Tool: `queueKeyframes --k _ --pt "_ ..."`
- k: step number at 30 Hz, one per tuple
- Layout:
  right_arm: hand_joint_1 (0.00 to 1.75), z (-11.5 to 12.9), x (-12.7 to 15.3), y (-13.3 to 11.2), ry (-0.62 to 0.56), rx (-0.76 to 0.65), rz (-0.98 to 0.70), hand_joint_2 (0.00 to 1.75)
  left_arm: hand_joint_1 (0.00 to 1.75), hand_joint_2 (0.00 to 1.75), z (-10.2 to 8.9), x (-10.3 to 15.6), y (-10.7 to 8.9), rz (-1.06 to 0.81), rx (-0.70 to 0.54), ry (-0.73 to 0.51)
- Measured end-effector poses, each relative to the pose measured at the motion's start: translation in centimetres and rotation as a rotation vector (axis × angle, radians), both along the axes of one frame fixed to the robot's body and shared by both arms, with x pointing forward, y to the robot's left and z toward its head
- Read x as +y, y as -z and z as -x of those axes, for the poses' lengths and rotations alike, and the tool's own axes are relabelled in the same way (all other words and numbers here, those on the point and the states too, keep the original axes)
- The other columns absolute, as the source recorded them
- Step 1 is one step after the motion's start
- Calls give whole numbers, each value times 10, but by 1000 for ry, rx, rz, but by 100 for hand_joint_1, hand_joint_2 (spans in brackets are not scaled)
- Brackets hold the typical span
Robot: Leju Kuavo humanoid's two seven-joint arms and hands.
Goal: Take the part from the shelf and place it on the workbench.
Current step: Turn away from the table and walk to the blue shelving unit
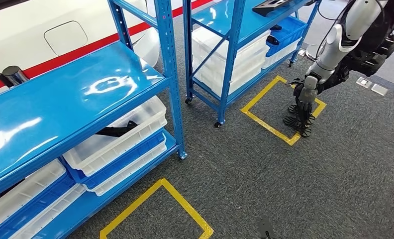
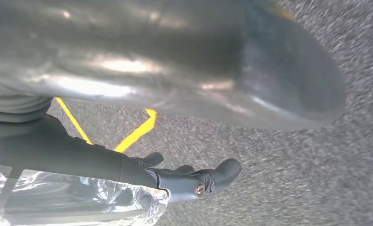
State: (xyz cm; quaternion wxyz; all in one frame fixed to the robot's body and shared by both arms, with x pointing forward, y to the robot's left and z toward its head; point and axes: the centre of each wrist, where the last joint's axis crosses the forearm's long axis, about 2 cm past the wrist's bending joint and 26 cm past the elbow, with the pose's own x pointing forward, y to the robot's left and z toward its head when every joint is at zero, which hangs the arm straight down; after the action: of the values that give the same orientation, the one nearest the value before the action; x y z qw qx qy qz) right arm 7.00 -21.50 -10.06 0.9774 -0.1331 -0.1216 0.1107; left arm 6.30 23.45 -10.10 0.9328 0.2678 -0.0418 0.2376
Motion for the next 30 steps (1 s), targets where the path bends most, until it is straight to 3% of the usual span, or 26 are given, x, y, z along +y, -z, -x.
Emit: queueKeyframes --k 30 --pt "0 -1 -4 1 -18 -12 -7 0 0 175 0 3 0 -3 -17 -24"
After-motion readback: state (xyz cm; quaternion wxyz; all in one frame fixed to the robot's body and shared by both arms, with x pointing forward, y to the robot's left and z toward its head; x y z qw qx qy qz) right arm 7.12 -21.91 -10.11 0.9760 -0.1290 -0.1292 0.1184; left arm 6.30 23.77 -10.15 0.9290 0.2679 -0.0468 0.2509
